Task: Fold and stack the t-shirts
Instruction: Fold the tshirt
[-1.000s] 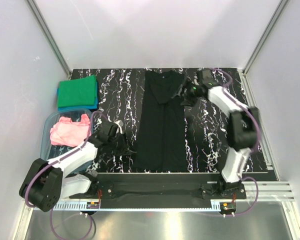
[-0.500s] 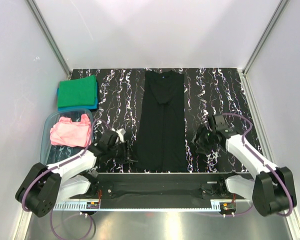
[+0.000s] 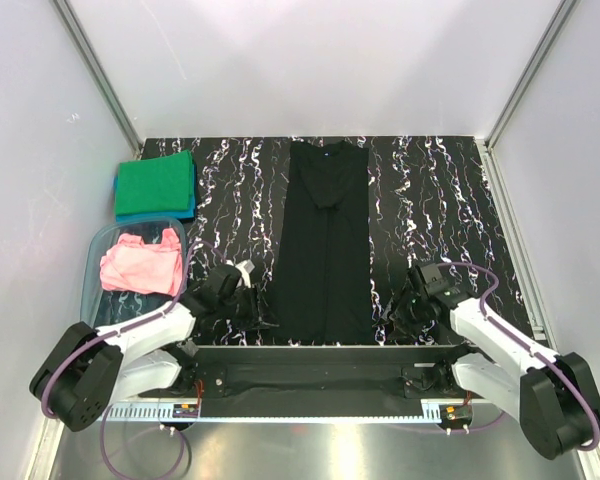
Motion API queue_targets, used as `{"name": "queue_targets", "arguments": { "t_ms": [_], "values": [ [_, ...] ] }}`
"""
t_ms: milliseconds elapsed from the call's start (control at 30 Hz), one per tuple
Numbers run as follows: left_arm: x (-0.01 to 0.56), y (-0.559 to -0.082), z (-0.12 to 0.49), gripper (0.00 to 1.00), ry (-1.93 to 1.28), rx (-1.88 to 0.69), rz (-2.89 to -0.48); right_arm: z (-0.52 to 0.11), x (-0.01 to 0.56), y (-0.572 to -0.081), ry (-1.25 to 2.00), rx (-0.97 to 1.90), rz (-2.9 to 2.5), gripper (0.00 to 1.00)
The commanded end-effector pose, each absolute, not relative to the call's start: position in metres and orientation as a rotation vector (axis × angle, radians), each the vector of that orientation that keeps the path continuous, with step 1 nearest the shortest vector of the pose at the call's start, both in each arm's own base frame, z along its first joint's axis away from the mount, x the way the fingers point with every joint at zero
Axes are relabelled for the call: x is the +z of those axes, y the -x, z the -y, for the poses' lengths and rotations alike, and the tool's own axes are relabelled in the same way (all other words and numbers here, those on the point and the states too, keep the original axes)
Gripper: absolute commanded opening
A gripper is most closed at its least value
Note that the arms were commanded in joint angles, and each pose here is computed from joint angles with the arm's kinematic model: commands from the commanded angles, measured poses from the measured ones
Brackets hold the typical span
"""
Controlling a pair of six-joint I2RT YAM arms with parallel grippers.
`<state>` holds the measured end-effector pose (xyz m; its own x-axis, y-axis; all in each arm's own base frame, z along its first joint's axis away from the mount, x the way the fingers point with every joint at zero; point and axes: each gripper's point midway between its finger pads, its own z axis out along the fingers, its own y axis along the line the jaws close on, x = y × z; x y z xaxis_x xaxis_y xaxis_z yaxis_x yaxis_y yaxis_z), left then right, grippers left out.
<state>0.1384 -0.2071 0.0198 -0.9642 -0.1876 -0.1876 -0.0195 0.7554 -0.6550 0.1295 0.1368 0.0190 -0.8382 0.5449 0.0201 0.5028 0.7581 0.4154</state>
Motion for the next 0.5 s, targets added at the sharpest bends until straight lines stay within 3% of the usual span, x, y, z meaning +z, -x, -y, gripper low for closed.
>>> {"name": "queue_targets", "arguments": {
  "t_ms": [0,133,467],
  "values": [
    [0.003,-0.135,0.189,0.34,0.195,-0.865,-2.747,-0.142,0.015,-0.131,-0.839,0.65,-2.82,0.56],
    [0.003,-0.133,0.191,0.29,0.189,-0.881,-2.753,-0.148,0.013,-0.132,-0.78,0.683,-2.821,0.53],
    [0.001,-0.125,0.187,0.35,0.187,-0.867,-2.791,-0.156,0.004,-0.119,-0.748,0.718,-2.866,0.44]
  ]
}}
